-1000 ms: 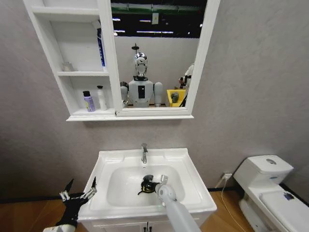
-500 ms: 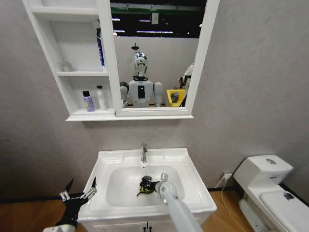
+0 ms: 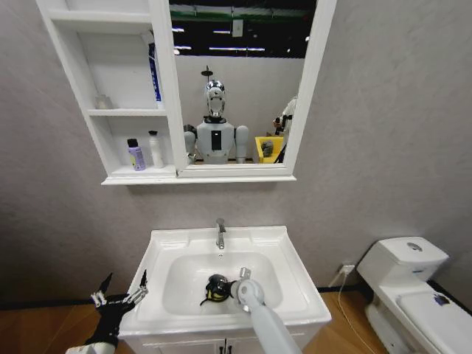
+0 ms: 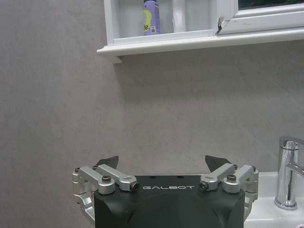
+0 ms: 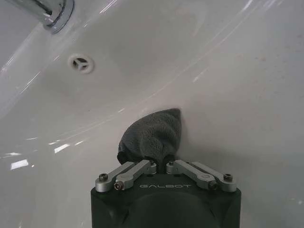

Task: Move facial cleanser and shampoo from washbasin to cabinet, then wipe washbasin with towel.

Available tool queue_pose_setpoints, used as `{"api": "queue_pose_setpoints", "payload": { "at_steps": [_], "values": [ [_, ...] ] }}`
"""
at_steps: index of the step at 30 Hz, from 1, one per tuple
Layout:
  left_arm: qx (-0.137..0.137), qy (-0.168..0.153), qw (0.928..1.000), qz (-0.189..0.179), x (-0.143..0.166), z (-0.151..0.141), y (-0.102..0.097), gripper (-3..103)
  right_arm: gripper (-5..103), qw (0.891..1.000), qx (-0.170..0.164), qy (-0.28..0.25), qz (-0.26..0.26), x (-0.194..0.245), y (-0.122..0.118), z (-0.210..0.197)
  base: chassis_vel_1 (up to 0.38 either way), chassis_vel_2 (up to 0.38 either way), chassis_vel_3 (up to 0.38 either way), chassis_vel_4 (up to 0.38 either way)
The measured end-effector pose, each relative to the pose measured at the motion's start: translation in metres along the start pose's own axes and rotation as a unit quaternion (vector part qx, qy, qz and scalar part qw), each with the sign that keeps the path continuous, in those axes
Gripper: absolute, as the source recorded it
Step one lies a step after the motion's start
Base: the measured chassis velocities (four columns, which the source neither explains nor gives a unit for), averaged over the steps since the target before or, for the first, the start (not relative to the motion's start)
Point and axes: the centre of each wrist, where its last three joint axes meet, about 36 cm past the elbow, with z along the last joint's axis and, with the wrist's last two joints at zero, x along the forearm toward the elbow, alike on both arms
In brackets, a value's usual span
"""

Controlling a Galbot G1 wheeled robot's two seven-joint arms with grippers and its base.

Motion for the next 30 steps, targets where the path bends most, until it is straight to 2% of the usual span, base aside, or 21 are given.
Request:
{"api": "queue_pose_setpoints", "payload": {
  "at_steps": [4, 9, 10, 11, 13, 15, 19, 27, 30],
  "values": [
    [0.000, 0.000, 1.0000, 0.000, 0.000, 0.000, 0.000, 100, 4, 1.000, -0.002, -0.010, 0.011, 0.011, -0.016, -0.003, 0.000, 0.000, 0.000, 0.000],
    [0.000, 0.000, 1.0000, 0.000, 0.000, 0.000, 0.000, 100, 4, 1.000, -0.005, -0.008, 0.013, 0.006, -0.015, -0.003, 0.000, 0.000, 0.000, 0.000],
    [0.000, 0.000, 1.0000, 0.000, 0.000, 0.000, 0.000, 100, 4, 1.000, -0.005, -0.007, 0.012, 0.002, -0.012, -0.003, 0.000, 0.000, 0.000, 0.000],
    [0.000, 0.000, 1.0000, 0.000, 0.000, 0.000, 0.000, 100, 4, 1.000, -0.001, 0.000, 0.001, -0.013, 0.004, 0.002, 0.000, 0.000, 0.000, 0.000],
    [0.000, 0.000, 1.0000, 0.000, 0.000, 0.000, 0.000, 100, 4, 1.000, -0.001, 0.002, -0.003, -0.016, 0.009, 0.004, 0.000, 0.000, 0.000, 0.000],
    [0.000, 0.000, 1.0000, 0.000, 0.000, 0.000, 0.000, 100, 4, 1.000, 0.005, 0.009, -0.016, -0.028, 0.027, 0.009, 0.000, 0.000, 0.000, 0.000],
    [0.000, 0.000, 1.0000, 0.000, 0.000, 0.000, 0.000, 100, 4, 1.000, 0.011, 0.012, -0.019, -0.033, 0.032, 0.012, 0.000, 0.000, 0.000, 0.000],
    [0.000, 0.000, 1.0000, 0.000, 0.000, 0.000, 0.000, 100, 4, 1.000, 0.004, 0.012, -0.016, -0.032, 0.023, 0.013, 0.000, 0.000, 0.000, 0.000],
    [0.000, 0.000, 1.0000, 0.000, 0.000, 0.000, 0.000, 100, 4, 1.000, -0.005, 0.001, 0.001, -0.016, -0.001, 0.006, 0.000, 0.000, 0.000, 0.000]
  ]
}}
